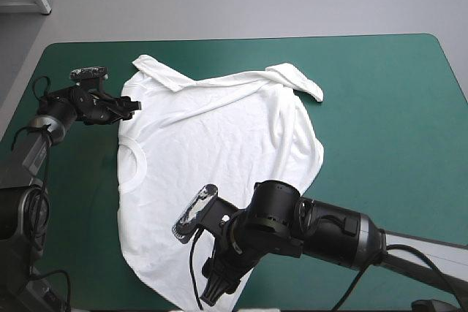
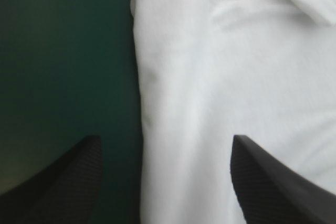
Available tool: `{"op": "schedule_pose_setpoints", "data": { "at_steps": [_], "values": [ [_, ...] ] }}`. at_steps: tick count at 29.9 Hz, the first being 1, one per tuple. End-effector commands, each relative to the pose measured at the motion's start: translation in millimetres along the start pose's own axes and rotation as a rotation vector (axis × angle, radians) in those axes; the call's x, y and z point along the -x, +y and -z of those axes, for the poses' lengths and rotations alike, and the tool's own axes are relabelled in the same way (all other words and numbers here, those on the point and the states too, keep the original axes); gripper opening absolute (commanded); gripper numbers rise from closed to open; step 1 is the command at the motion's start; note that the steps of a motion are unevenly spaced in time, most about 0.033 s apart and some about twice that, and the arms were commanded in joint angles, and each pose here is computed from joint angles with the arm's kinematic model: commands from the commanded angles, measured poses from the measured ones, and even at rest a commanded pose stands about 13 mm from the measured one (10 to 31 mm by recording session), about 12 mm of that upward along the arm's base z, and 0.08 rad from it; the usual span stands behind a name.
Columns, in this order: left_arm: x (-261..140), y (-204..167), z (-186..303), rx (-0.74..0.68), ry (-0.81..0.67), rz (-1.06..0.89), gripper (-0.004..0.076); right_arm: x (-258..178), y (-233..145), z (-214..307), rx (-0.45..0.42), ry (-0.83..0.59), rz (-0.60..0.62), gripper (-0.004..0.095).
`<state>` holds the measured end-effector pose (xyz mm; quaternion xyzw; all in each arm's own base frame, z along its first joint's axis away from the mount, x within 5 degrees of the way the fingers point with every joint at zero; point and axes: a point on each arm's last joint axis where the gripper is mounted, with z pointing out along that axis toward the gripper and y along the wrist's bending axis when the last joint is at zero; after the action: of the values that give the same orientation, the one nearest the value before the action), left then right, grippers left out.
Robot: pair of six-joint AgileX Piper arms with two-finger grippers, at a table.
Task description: Fold the cloth
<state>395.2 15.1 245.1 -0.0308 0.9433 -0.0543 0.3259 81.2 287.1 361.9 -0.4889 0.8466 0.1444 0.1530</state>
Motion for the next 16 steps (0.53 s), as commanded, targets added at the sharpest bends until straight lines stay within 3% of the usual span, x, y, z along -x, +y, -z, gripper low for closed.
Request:
{"op": "schedule_pose_setpoints", "data": {
  "at_steps": [1,4,13,16],
  "values": [
    [14,-3,4,-0.042,-0.106,0.028,0.0472,3,6,13,0.007,-0.075,0.033,0.0623],
    [10,-4,-9,-0.071,-0.079,0.035,0.0403,7,8,3,0.007,-0.067,0.061,0.0623],
    [6,0,-29,-0.054,-0.084,-0.026,0.0073,26,16,-38,0.020,-0.086,0.160,0.0623],
    [8,1,-30,-0.042,-0.104,-0.042,0.0020,32,22,-49,0.030,-0.119,0.199,0.0623]
  ]
}}
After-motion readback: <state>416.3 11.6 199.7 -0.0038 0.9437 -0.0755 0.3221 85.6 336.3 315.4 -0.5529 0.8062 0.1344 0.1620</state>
